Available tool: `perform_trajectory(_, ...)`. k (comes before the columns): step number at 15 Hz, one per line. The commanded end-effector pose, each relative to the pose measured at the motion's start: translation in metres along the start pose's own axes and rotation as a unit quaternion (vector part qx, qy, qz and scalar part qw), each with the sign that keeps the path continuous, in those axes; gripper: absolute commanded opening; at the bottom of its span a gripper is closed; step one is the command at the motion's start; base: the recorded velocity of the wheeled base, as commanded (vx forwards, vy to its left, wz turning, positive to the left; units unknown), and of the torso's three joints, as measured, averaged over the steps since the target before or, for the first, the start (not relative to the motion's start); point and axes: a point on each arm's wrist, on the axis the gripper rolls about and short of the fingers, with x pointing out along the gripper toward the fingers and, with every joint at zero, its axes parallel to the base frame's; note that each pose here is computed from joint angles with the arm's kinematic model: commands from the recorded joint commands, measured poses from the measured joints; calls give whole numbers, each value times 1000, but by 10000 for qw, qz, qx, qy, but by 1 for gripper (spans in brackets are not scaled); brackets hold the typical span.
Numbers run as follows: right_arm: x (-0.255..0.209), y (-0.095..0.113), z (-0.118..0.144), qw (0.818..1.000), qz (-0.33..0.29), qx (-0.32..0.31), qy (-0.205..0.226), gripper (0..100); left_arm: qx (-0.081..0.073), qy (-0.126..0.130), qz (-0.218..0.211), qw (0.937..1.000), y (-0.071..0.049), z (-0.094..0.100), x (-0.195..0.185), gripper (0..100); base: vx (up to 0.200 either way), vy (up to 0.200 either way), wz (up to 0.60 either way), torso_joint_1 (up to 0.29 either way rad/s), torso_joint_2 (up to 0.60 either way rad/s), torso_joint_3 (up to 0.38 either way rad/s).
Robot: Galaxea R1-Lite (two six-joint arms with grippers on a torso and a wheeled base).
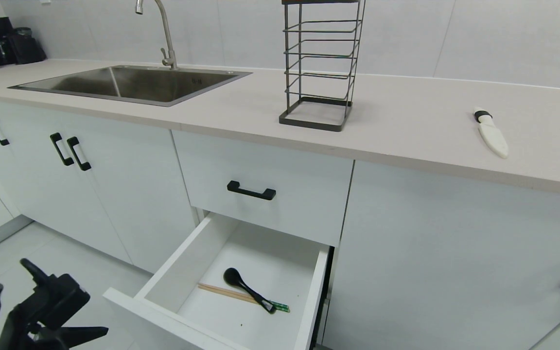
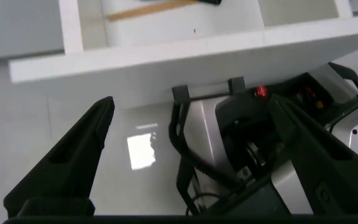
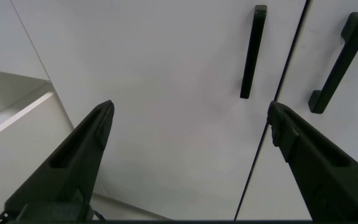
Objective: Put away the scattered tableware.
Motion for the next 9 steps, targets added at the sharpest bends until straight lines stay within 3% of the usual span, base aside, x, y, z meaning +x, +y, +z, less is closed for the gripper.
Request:
perform_trajectory(1,0,0,0,10000,-3,1,9,100,-235,500,-67,9985,5,-2,14,100,0,0,0,0,0,0)
perform_trajectory(4,0,0,0,10000,-3,1,9,100,-265,727,103,9970,12,8,29,100,0,0,0,0,0,0)
perform_trajectory(9,0,0,0,10000,-3,1,9,100,-212,665,149,9974,17,20,38,100,0,0,0,0,0,0)
